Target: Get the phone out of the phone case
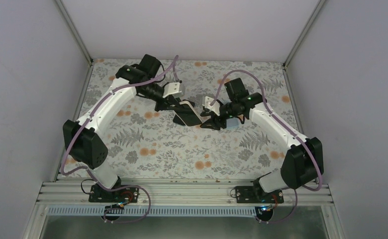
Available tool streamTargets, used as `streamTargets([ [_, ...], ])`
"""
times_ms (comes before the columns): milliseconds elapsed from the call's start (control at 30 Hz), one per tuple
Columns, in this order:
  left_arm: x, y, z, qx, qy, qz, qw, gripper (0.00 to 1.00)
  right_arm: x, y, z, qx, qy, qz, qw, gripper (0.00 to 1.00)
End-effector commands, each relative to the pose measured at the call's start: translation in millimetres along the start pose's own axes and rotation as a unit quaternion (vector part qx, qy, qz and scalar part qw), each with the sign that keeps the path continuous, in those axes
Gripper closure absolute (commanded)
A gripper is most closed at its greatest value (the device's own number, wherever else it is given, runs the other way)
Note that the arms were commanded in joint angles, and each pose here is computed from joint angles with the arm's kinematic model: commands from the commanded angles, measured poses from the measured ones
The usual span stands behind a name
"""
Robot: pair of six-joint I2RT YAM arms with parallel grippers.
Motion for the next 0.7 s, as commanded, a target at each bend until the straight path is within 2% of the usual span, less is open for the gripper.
streamTargets([
  [0,-23,-6,-7,-0.005,-0.025,0.03,0.999,0.98,-2,-10,0,0.008,-0.025,-0.007,1.0,0.45],
  [167,-23,-10,-8,-0.004,-0.02,0.031,0.999,0.98,4,-16,-4,0.004,-0.028,-0.001,1.0,0.51],
  [667,-25,-10,-8,-0.001,-0.019,0.03,0.999,0.98,15,-9,-7,-0.04,-0.039,0.007,0.998,0.53],
])
Point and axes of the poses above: each gripper's point midway between its finger pads, its own z axis out along the fingers, its own y axis along the line the jaws close on, x = y × z, the point moved 7 cm from there along -z, back along the fingers, and after that the axes turned 2 degrees about z, right-handed, at the moved point
